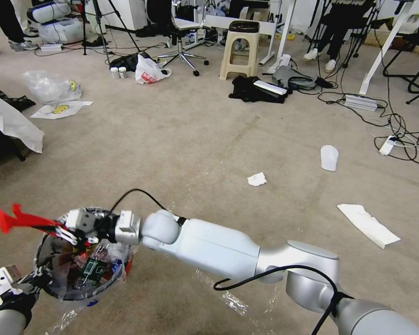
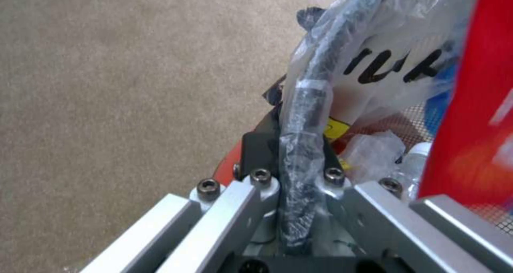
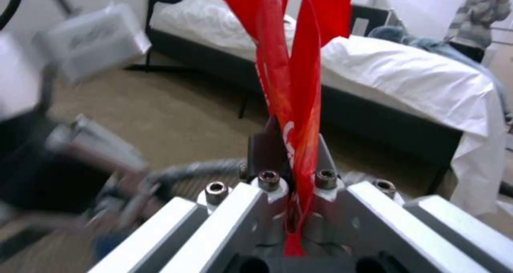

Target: Pick up the trash bin and place the garbage on the floor into it.

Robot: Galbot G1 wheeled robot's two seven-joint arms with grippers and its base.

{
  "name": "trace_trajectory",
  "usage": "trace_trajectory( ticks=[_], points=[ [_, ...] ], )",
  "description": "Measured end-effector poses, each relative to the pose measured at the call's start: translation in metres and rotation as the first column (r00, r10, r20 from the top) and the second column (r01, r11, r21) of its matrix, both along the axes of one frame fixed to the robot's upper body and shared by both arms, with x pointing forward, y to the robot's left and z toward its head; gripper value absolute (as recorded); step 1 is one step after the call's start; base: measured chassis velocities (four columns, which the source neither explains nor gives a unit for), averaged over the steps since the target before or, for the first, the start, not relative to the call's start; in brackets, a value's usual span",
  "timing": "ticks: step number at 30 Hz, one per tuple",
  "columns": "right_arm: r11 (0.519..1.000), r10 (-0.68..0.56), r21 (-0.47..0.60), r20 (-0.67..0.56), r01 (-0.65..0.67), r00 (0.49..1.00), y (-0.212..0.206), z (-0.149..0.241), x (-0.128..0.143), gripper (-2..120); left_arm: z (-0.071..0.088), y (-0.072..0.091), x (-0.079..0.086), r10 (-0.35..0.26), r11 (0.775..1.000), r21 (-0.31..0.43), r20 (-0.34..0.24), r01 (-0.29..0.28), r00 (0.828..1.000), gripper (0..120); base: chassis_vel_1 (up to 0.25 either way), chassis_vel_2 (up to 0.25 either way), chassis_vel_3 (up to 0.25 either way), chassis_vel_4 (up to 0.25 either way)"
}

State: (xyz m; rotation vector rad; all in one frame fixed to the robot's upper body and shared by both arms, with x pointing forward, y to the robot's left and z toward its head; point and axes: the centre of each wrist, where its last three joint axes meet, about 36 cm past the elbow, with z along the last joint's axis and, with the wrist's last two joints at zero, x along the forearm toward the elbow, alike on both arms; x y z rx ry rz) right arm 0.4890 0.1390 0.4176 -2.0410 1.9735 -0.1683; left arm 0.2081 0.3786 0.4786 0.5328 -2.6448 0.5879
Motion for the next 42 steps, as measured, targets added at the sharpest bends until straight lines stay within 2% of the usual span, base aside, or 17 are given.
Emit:
trace_trajectory(
  ticks=[6,7,8,13,14,20,23,25,26,27,28,30,31,33,42],
  points=[
    [1.0,0.01,-0.03,-0.002,-0.01,1.0,-0.006,-0.022,-0.015,1,0.001,0.001,0.0,0.003,1.0,-0.001,0.003,-0.003,1.0,0,0.0,0.0,0.0,0.0],
    [0.999,-0.002,-0.032,-0.002,0.002,1.0,-0.011,-0.024,-0.016,5,0.0,0.001,0.0,0.003,1.0,-0.002,0.003,-0.003,1.0,0,0.0,0.0,0.0,0.0],
    [0.999,-0.002,-0.032,-0.002,0.002,1.0,-0.011,-0.024,-0.016,5,0.0,0.001,0.0,0.003,1.0,-0.002,0.003,-0.003,1.0,0,0.0,0.0,0.0,0.0],
    [0.999,-0.038,-0.018,-0.001,0.038,0.999,-0.021,-0.021,-0.014,28,-0.001,0.0,-0.001,0.004,1.0,-0.002,-0.003,-0.004,1.0,0,0.0,0.0,0.0,0.0],
    [0.999,-0.038,-0.018,-0.001,0.038,0.999,-0.021,-0.021,-0.014,28,-0.001,0.0,-0.001,0.004,1.0,-0.002,-0.003,-0.004,1.0,0,0.0,0.0,0.0,0.0],
    [0.999,-0.046,-0.006,0.0,0.046,0.999,-0.028,-0.016,-0.014,54,-0.002,0.0,-0.002,0.005,1.0,-0.001,-0.008,-0.005,1.0,0,0.0,0.0,0.0,0.0],
    [0.999,-0.047,-0.005,-0.003,0.047,0.999,-0.03,-0.016,-0.014,61,-0.002,0.0,-0.002,0.005,1.0,-0.001,-0.009,-0.005,1.0,0,0.0,0.0,0.0,0.0],
    [0.999,-0.052,-0.001,-0.011,0.052,0.999,-0.033,-0.015,-0.015,73,-0.002,-0.001,-0.002,0.004,1.0,-0.001,-0.01,-0.004,1.0,0,0.0,0.0,0.0,0.0],
    [0.999,-0.052,-0.001,-0.011,0.052,0.999,-0.033,-0.015,-0.015,73,-0.002,-0.001,-0.002,0.004,1.0,-0.001,-0.01,-0.004,1.0,0,0.0,0.0,0.0,0.0],
    [0.999,-0.053,0.001,-0.016,0.053,0.998,-0.033,-0.014,-0.016,79,-0.003,0.0,-0.002,0.005,1.0,-0.003,-0.013,-0.005,1.0,0,0.0,0.0,0.0,0.0],
    [0.999,-0.053,0.001,-0.016,0.053,0.998,-0.033,-0.014,-0.016,79,-0.003,0.0,-0.002,0.005,1.0,-0.003,-0.013,-0.005,1.0,0,0.0,0.0,0.0,0.0],
    [0.999,-0.047,-0.009,-0.017,0.047,0.999,-0.037,-0.012,-0.019,90,-0.005,0.0,-0.002,0.007,1.0,-0.003,-0.017,-0.007,1.0,0,0.0,0.0,0.0,0.0],
    [0.999,-0.047,-0.009,-0.017,0.047,0.999,-0.037,-0.012,-0.019,90,-0.005,0.0,-0.002,0.007,1.0,-0.003,-0.017,-0.007,1.0,0,0.0,0.0,0.0,0.0],
    [0.999,-0.042,-0.019,-0.015,0.042,0.999,-0.042,-0.013,-0.022,98,-0.005,0.001,-0.002,0.007,1.0,-0.003,-0.014,-0.007,1.0,0,0.0,0.0,0.0,0.0],
    [0.997,-0.043,-0.062,-0.004,0.042,0.999,-0.056,-0.019,-0.023,100,-0.006,0.001,0.0,0.008,1.0,-0.006,-0.011,-0.008,1.0,0,0.0,0.0,0.0,0.0]
  ],
)
